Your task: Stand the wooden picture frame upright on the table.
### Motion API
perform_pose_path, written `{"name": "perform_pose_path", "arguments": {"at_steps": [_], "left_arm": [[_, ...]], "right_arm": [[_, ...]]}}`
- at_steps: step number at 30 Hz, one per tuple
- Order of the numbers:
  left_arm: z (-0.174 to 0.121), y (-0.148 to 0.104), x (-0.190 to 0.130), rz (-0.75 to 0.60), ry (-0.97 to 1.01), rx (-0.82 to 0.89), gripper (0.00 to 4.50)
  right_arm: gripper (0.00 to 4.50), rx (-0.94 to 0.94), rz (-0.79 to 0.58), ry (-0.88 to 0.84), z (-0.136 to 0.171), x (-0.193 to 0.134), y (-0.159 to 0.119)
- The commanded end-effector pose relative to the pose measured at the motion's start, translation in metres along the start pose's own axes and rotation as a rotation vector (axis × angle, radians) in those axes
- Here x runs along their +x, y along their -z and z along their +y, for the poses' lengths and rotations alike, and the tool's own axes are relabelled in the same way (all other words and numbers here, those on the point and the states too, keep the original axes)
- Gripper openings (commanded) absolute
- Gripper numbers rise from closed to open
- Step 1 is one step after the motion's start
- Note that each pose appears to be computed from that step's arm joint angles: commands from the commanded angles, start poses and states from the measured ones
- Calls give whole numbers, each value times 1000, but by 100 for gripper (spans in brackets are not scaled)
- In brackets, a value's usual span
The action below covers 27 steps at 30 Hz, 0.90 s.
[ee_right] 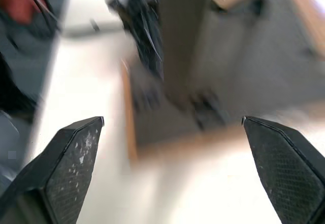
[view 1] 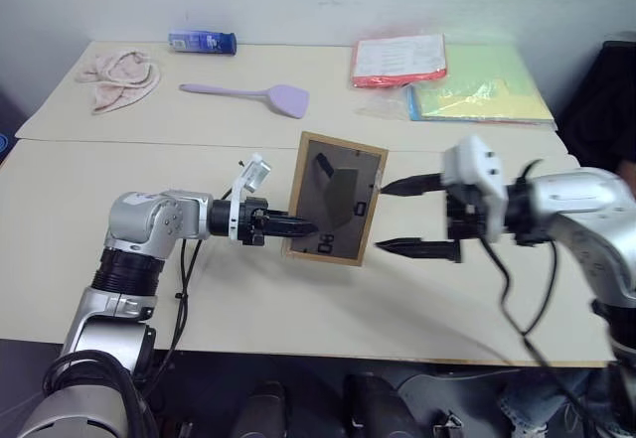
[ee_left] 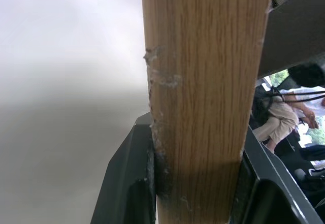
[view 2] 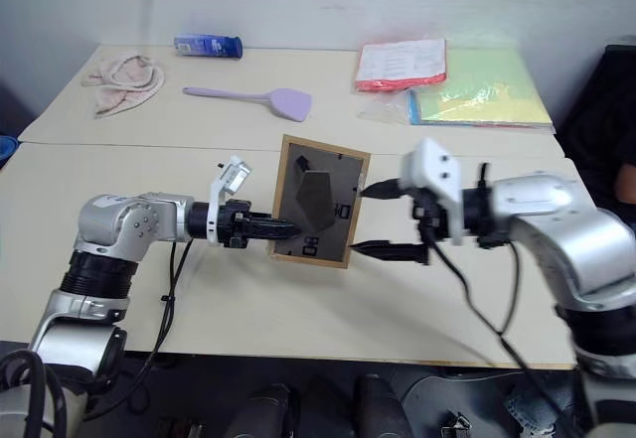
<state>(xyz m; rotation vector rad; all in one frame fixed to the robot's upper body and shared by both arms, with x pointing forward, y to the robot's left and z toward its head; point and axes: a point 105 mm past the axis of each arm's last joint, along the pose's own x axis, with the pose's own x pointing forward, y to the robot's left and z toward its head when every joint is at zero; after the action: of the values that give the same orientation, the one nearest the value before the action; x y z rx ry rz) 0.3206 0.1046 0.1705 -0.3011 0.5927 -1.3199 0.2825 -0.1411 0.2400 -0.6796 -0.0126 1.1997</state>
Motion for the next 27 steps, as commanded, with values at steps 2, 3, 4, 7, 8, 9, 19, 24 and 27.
{"name": "perform_pose_path", "arguments": {"at_steps": [2, 3, 4, 7, 8, 9, 19, 24, 27], "left_arm": [[-19, -16, -4, -43, 90, 10, 127], [-20, -16, -4, -44, 93, 8, 127], [-21, -17, -4, -43, 93, 5, 127], [-25, -20, -4, -54, 119, -25, 127], [-27, -21, -4, -61, 127, -33, 127], [-28, -23, -4, -65, 132, -43, 127], [-36, -12, -3, -13, 176, -88, 127], [-37, -14, -1, -8, 195, -101, 127], [-36, -13, -1, -1, 193, -89, 127]], "right_arm": [[450, -799, 59, 211, -19, 0, 4], [450, -918, 29, 233, -18, 5, 4], [450, -1026, 18, 254, -18, 9, 6], [450, -1320, -35, 314, -15, 26, 10], [450, -1381, -50, 333, -16, 30, 11], [450, -1443, -88, 376, -16, 32, 7], [352, -1582, -261, 546, -27, 56, -1], [179, -1603, -314, 532, -23, 61, -2], [134, -1613, -315, 525, -23, 60, 0]]}}
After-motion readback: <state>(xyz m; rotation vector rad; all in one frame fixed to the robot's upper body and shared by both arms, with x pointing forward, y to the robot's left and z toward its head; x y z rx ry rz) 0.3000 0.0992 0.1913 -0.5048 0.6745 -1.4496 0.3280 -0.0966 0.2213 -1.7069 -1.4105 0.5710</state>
